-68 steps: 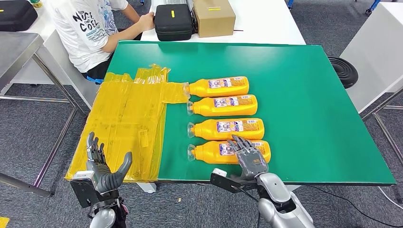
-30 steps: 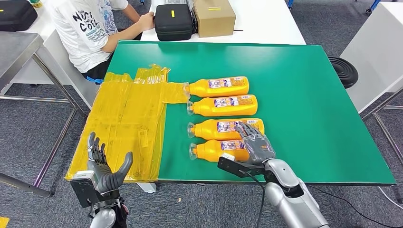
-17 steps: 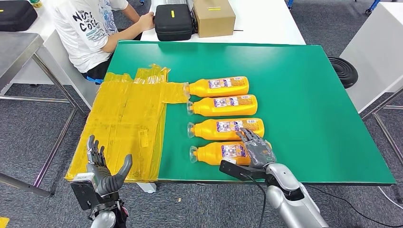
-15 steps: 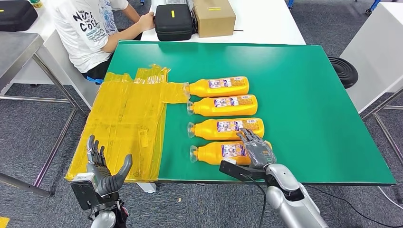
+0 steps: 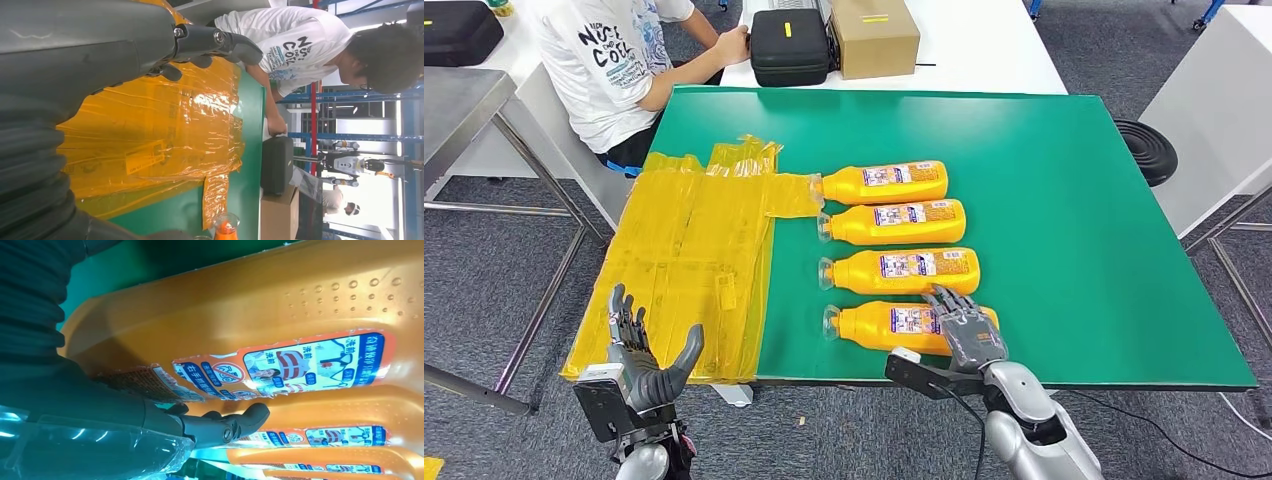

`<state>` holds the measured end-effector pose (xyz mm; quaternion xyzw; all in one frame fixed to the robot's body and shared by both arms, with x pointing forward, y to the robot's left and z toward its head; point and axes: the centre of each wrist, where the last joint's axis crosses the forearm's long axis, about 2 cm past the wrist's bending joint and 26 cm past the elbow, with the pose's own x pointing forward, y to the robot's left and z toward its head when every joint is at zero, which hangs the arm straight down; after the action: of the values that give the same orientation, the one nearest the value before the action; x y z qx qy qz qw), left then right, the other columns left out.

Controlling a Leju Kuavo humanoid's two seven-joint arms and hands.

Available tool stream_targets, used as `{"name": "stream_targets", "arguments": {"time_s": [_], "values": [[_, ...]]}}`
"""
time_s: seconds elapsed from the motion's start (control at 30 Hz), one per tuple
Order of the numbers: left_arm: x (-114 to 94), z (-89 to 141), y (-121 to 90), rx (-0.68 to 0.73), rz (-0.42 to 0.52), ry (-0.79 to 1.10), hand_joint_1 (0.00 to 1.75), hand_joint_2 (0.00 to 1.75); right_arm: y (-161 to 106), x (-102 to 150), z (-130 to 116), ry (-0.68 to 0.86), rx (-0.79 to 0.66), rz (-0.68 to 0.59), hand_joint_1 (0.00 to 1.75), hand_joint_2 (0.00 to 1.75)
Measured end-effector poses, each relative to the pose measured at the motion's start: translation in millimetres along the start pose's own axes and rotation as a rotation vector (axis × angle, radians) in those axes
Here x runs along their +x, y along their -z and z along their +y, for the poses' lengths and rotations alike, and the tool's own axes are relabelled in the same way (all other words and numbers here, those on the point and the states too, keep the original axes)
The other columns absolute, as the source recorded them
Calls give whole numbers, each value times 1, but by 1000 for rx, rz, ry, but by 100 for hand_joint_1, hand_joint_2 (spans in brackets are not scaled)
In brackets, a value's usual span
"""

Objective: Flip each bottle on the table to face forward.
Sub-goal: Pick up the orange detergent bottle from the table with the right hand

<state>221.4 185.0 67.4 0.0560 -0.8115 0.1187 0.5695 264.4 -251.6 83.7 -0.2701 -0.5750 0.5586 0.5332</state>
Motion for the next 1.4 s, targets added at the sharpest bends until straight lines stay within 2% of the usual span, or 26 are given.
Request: {"name": "stream_targets", "arguments": {"time_s": [0.4, 0.83, 1.0, 1.27, 1.4], "values": [[0, 0, 1, 3, 5, -4, 0, 175, 1, -1, -1, 16, 32, -1, 0, 175], [-1, -1, 2, -4, 21, -10, 0, 175, 8, -16, -3, 57, 83, 58, 0, 175], [-3, -1, 1, -7, 29, -10, 0, 175, 9, -23, -4, 63, 92, 74, 11, 175], [-5, -1, -1, -8, 40, -9, 0, 175, 13, -29, -5, 57, 109, 88, 17, 175], [-5, -1, -2, -6, 45, -10, 0, 175, 16, -31, -6, 57, 121, 91, 28, 175]]}}
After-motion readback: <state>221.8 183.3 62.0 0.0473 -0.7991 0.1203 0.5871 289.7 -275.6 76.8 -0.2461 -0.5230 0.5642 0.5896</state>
